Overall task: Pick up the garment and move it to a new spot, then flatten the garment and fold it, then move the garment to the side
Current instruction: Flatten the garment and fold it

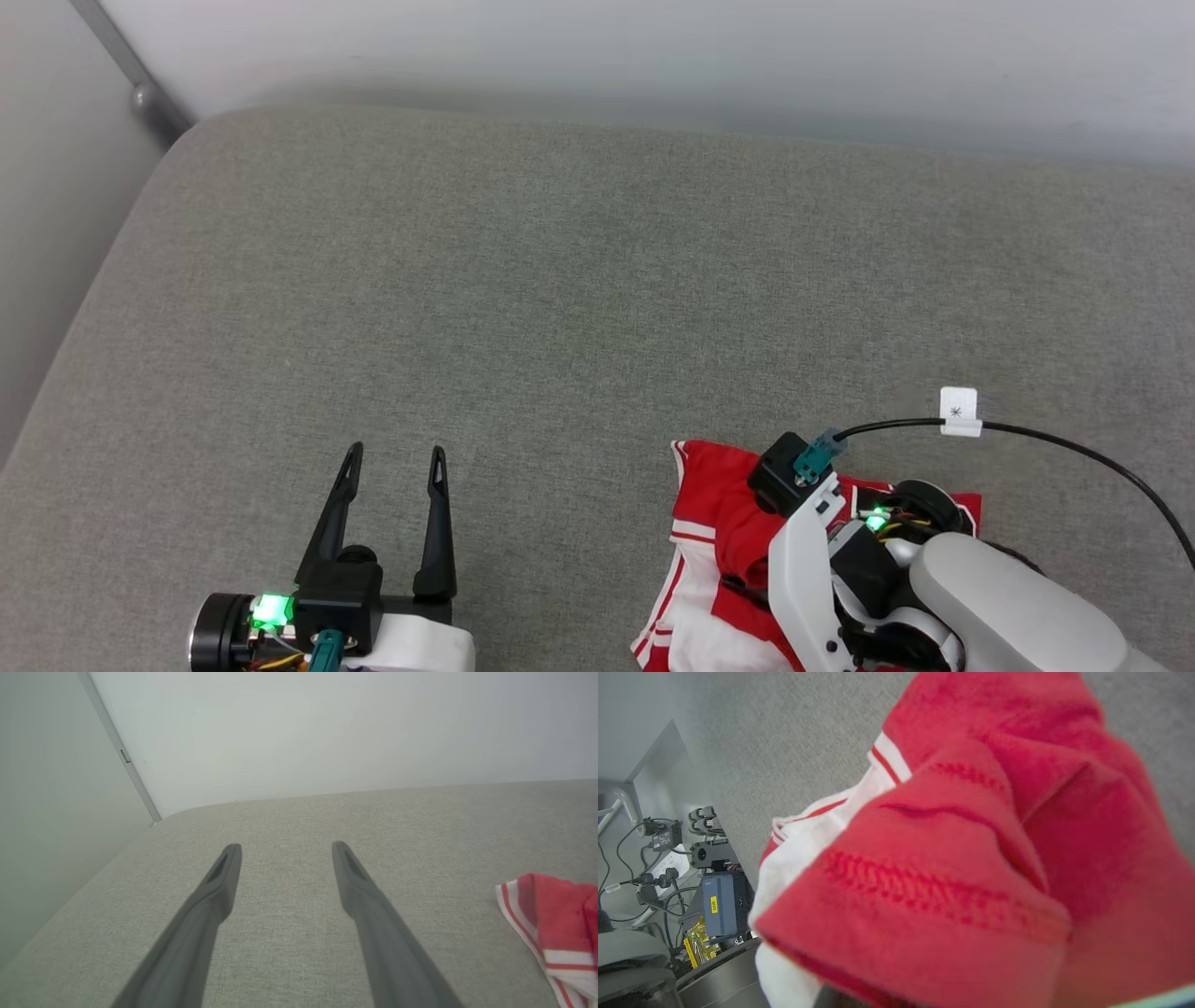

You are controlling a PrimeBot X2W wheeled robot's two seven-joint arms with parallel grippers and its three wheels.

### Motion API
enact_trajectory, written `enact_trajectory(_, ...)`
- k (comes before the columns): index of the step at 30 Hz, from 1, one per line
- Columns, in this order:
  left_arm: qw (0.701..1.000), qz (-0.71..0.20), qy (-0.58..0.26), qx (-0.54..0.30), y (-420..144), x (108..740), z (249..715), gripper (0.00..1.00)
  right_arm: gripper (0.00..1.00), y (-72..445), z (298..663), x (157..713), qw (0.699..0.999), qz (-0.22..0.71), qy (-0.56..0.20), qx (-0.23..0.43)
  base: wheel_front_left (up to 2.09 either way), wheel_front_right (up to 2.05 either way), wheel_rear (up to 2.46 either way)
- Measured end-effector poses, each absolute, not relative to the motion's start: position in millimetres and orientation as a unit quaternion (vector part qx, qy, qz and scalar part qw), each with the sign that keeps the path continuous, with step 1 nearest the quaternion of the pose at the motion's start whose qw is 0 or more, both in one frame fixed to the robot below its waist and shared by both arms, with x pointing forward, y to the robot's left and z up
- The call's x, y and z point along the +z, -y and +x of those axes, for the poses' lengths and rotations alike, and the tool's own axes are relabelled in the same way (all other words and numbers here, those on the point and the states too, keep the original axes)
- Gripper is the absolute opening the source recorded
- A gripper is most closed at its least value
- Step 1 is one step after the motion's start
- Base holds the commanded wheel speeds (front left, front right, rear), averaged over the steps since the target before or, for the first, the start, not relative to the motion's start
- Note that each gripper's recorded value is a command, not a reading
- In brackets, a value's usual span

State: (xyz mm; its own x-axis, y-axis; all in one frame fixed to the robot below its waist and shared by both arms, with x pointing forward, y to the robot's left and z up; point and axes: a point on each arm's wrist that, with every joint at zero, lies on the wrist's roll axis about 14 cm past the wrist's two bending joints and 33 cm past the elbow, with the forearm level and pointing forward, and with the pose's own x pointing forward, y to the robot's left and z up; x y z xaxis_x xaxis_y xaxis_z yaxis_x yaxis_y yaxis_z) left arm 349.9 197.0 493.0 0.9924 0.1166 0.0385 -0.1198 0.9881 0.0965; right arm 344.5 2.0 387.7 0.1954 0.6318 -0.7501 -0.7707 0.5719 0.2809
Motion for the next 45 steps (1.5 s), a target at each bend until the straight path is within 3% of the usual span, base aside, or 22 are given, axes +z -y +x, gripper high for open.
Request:
enact_trajectory(3, 0.997, 0.049, 0.013, 0.063, -198.5, 491.2, 349.7, 1.0, 0.0, -3.9, 344.3, 380.2, 0.768, -0.087, -0.439, 0.459, 0.0, 0.0, 0.0)
enact_trajectory(4, 0.997, 0.049, 0.014, 0.064, -199.4, 491.7, 349.9, 1.0, 0.33, -4.7, 343.6, 380.4, 0.768, -0.088, -0.435, 0.461, 0.0, 0.0, 0.0)
enact_trajectory(5, 0.997, 0.049, 0.015, 0.065, -199.9, 491.9, 350.2, 1.0, 1.0, -5.2, 343.1, 381.4, 0.771, -0.088, -0.428, 0.463, 0.0, 0.0, 0.0)
enact_trajectory(9, 0.997, 0.046, 0.014, 0.062, -198.1, 491.2, 348.6, 1.0, 1.0, -0.4, 351.9, 396.0, 0.794, -0.1, -0.38, 0.465, 0.0, 0.0, 0.0)
enact_trajectory(14, 0.997, 0.044, 0.028, 0.049, -192.3, 498.7, 346.1, 1.0, 1.0, 16.4, 383.9, 456.1, 0.859, -0.083, -0.25, 0.44, 0.0, 0.0, 0.0)
enact_trajectory(18, 0.998, 0.042, 0.037, 0.036, -185.2, 504.0, 344.1, 1.0, 1.0, 49.3, 413.0, 509.1, 0.91, -0.079, -0.137, 0.384, 0.0, 0.0, 0.0)
enact_trajectory(25, 0.998, 0.037, 0.049, 0.012, -170.4, 510.3, 340.8, 1.0, 1.0, 132.1, 427.7, 559.3, 0.967, -0.072, -0.003, 0.245, 0.0, 0.0, 0.0)
enact_trajectory(33, 0.998, 0.035, 0.059, 0.001, -164.1, 516.1, 339.6, 1.0, 1.0, 195.1, 405.2, 560.1, 0.99, -0.043, 0.08, 0.11, 0.0, 0.0, 0.0)
enact_trajectory(45, 0.997, 0.034, 0.066, 0.005, -168.3, 520.7, 331.2, 1.0, 1.0, 198.3, 352.5, 548.1, 0.993, 0.036, 0.106, 0.027, 0.0, 0.0, 0.0)
